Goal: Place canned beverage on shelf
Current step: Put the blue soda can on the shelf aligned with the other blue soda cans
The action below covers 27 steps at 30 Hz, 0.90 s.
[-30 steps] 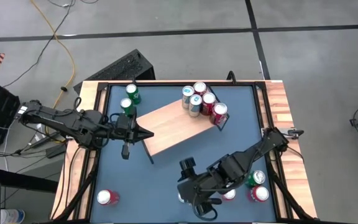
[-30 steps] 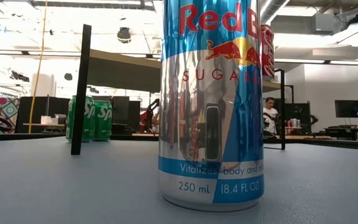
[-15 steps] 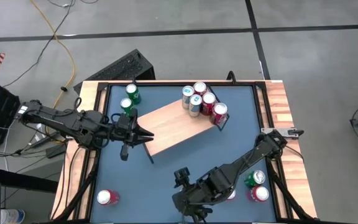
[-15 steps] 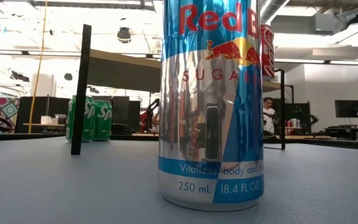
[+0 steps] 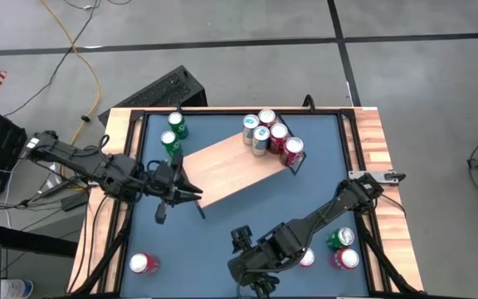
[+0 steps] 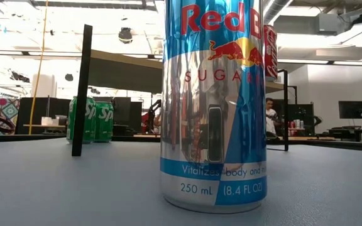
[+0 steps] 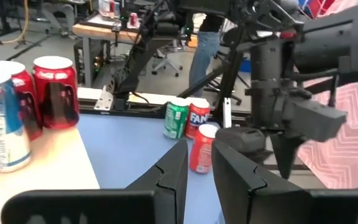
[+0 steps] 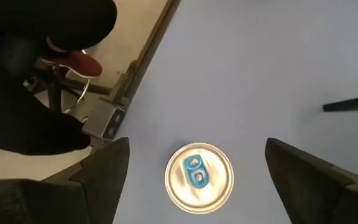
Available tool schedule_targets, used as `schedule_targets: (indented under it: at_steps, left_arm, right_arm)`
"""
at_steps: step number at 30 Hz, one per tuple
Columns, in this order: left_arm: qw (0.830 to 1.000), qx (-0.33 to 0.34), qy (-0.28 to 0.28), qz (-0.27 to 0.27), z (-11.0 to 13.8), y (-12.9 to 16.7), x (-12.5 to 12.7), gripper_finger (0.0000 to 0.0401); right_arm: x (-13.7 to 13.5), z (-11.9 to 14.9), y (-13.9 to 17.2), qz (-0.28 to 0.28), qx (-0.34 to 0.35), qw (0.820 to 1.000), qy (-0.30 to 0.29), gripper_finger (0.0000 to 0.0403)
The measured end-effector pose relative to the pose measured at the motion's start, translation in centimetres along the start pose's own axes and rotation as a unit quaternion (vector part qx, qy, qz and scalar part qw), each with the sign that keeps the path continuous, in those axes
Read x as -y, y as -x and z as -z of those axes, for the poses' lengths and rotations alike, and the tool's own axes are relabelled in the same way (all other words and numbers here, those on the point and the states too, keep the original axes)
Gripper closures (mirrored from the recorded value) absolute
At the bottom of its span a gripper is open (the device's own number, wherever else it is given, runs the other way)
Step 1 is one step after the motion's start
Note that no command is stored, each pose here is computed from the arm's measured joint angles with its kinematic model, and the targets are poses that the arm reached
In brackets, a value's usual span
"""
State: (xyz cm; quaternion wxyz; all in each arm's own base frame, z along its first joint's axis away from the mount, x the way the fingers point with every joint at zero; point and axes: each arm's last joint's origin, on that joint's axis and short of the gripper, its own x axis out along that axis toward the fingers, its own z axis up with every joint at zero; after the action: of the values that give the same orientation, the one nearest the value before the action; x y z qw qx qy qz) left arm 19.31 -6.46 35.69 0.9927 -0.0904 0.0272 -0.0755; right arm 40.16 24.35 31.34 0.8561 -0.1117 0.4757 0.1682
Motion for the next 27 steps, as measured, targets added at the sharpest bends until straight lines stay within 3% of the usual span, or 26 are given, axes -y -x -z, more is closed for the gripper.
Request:
schedule_targets:
  at_steps: [8, 20, 27]
  left_arm:
    - [1.000, -0.002, -0.001, 0.014, 0.1, 0.1, 0.6, 0.0342]
    - [1.000, -0.002, 0.001, 0.015, 0.1, 0.1, 0.6, 0.0342]
    - [1.000, -0.001, 0.001, 0.013, 0.1, 0.1, 0.6, 0.0342]
  right_arm:
    - [0.1, 0.7, -1.2, 0.009, -0.038, 0.999, -0.027, 0.0042]
    - [-0.4, 2.6, -7.0, 0.002, -0.137, 0.990, -0.029, 0.0042]
    - [0.1, 2.5, -6.9, -0.026, -0.141, 0.988, -0.056, 0.0048]
